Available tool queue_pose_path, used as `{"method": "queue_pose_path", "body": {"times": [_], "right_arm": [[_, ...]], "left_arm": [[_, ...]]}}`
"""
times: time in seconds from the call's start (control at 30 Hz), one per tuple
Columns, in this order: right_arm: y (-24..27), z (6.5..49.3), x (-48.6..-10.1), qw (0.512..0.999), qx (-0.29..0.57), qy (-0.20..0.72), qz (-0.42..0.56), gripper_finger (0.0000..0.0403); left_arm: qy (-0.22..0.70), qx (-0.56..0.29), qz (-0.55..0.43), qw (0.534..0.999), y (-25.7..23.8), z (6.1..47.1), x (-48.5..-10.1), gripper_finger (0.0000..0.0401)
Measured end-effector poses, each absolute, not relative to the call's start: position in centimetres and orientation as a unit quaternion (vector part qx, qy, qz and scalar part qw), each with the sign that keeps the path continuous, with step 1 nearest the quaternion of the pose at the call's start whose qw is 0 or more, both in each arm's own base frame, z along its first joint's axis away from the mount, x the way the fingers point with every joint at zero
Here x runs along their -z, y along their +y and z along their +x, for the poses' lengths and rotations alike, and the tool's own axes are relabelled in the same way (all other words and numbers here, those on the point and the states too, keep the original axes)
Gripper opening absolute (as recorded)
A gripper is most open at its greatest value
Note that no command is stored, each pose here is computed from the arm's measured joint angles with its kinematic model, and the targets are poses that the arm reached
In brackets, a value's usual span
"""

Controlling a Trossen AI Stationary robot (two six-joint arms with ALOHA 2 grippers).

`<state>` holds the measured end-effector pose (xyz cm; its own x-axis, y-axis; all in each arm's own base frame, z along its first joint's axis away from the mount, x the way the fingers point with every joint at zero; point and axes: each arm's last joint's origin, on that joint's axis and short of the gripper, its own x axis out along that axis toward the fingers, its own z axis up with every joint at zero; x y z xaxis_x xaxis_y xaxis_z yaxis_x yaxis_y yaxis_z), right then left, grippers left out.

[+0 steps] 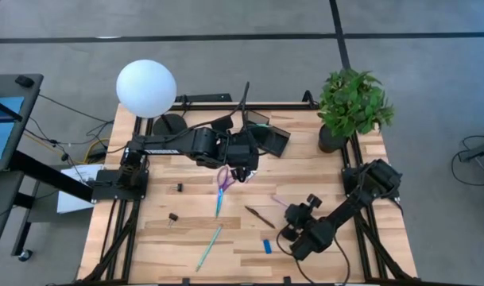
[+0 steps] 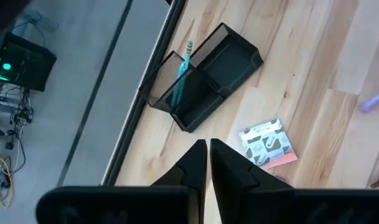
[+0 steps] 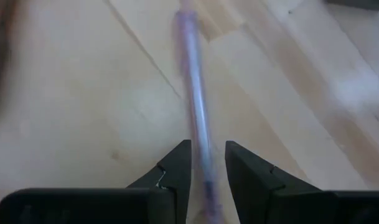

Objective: Pick and place office supplies into organizer
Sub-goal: Put the purple pen into the black desk organizer

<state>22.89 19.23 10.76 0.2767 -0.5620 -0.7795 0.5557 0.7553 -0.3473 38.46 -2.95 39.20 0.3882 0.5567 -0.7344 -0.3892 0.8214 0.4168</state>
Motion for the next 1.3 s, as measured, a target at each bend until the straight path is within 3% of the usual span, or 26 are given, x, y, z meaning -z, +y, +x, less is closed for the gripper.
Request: {"method": "queue_pose_path", "body": {"times": [0.27,0.43,0.53,0.73,0.97,1.17,1.3], "right_arm": [[19.0,20.6,-14.5,0.836,0.309,0.453,0.023,0.0093],[19.0,17.7,-18.8,0.895,0.264,0.357,0.033,0.0093],[18.7,15.4,-19.5,0.926,0.241,0.288,0.041,0.0093],[16.6,11.3,-15.3,0.945,0.206,0.228,0.114,0.0093],[15.3,11.4,-10.6,0.957,0.181,0.205,0.094,0.0093],[14.1,11.4,-7.7,0.946,0.225,0.213,0.092,0.0093],[14.7,11.6,-6.8,0.949,0.215,0.212,0.094,0.0093]], "left_arm": [[0.470,-0.270,0.090,0.835,-4.4,38.3,-39.2,0.0016],[0.459,-0.276,0.100,0.839,-5.5,38.1,-39.3,0.0016],[0.440,-0.291,0.105,0.843,-6.1,37.7,-39.8,0.0016],[0.385,-0.277,0.100,0.875,-7.6,35.8,-42.5,0.0016],[0.308,-0.301,0.099,0.897,-10.3,32.6,-45.1,0.0016],[0.294,-0.289,0.123,0.903,-14.2,31.4,-44.1,0.0016],[0.319,-0.327,0.151,0.877,-14.9,31.1,-41.0,0.0016]]}}
